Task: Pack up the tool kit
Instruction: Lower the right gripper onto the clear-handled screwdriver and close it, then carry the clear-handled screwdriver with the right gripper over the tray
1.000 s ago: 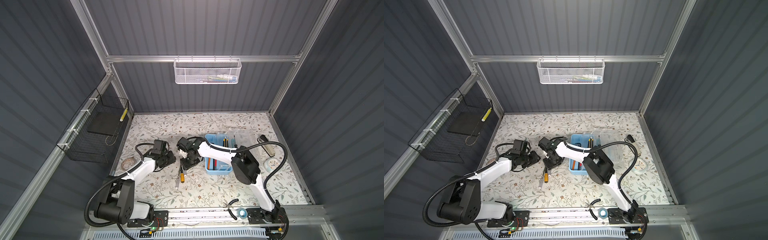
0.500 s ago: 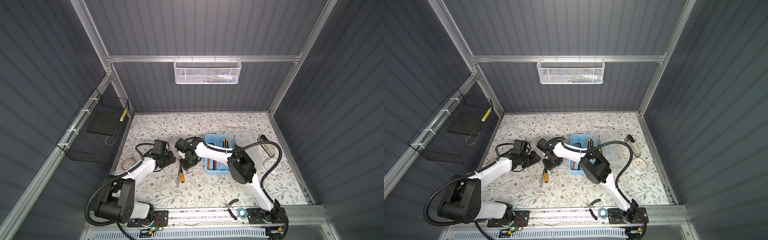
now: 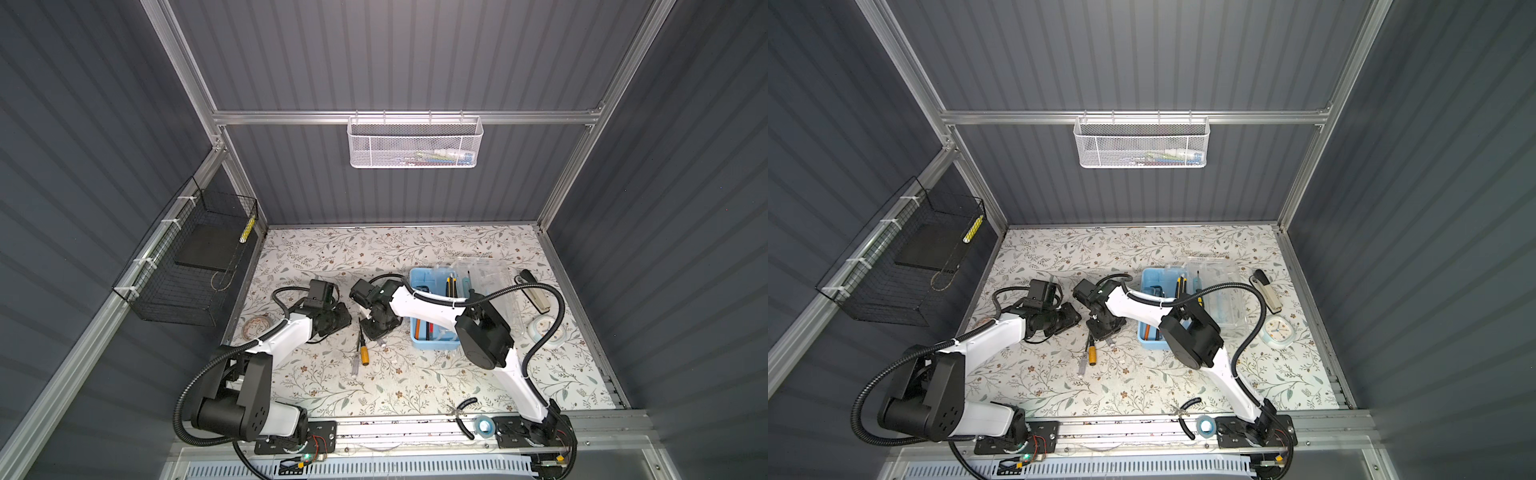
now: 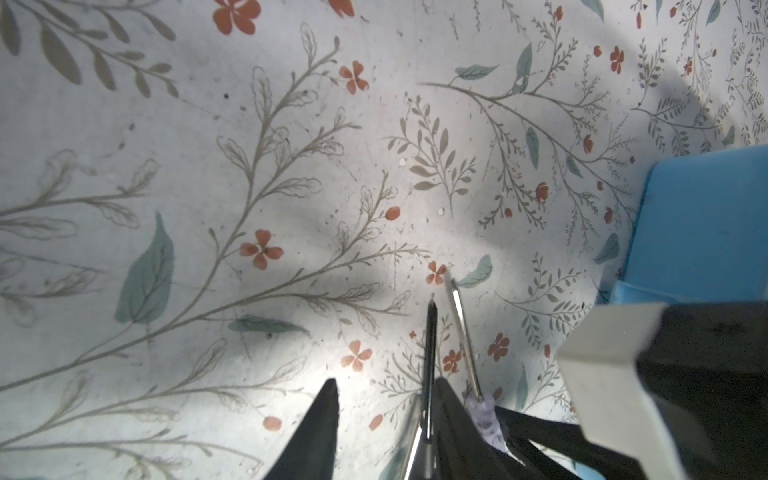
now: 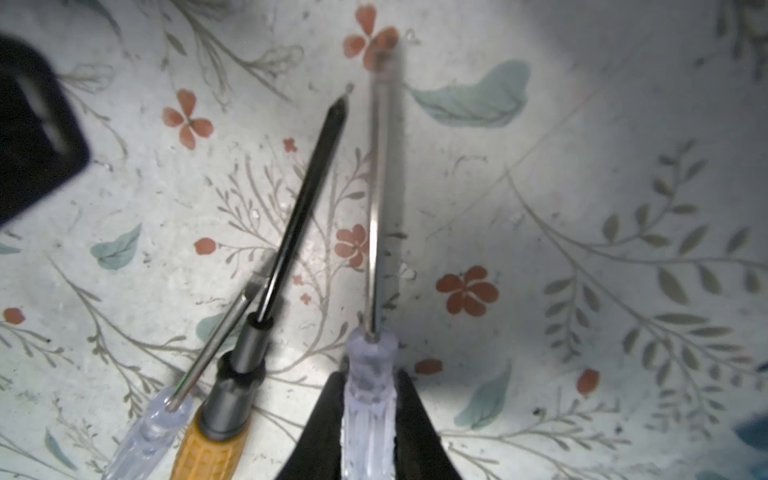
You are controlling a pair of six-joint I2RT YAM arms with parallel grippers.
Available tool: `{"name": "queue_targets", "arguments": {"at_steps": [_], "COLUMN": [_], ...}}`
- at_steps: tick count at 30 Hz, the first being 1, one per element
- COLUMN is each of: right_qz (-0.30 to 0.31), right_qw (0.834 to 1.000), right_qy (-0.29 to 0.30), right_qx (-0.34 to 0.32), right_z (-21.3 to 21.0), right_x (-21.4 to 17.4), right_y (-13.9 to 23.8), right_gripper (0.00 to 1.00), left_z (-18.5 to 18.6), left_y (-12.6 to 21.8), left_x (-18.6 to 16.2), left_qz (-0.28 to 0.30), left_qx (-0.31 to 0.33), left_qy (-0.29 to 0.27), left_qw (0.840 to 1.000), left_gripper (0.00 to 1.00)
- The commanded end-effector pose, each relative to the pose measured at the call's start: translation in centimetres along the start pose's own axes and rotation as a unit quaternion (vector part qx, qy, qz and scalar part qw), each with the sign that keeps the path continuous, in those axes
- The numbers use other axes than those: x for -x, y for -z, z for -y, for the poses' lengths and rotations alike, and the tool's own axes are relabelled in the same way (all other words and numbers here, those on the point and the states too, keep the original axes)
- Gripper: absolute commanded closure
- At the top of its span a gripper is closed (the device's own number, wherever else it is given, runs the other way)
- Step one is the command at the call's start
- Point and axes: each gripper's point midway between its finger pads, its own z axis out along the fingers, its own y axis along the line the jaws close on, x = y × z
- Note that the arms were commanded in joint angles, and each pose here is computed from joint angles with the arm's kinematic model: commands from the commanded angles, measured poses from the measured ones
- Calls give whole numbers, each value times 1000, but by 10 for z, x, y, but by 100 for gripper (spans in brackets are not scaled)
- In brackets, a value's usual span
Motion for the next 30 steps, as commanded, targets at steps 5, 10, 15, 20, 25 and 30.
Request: {"name": "queue_targets", "arguments": {"at_steps": [5, 10, 15, 20, 25, 30], "right_qz": [-49, -26, 26, 87, 141, 167], "right_qw": [998, 999, 999, 994, 981, 963], "right_qy": [-4, -2, -7, -38, -90, -151], "right_qx": [-34, -36, -37, -52, -95, -150], "right_z": [16, 17, 24, 58, 120, 186], "right_x": [-31, -23, -10, 1, -7, -38], "right_y": [-14, 3, 44, 103, 164, 209], "right_gripper": [95, 100, 100, 100, 100, 100], "left_z": [-3, -2, -4, -2, 1, 1], "left_y": [-1, 2, 5, 4, 3, 4], "left_x": [2, 3, 6, 7, 9, 11], "left_qz": [2, 6, 13, 14, 15, 21], "left_qx": [5, 6, 12, 7, 1, 4], "left_qy": [-8, -8, -10, -11, -14, -17], "left_qw": [1000, 1000, 1000, 1000, 1000, 1000], "left_gripper": [61, 61, 61, 61, 61, 61]}}
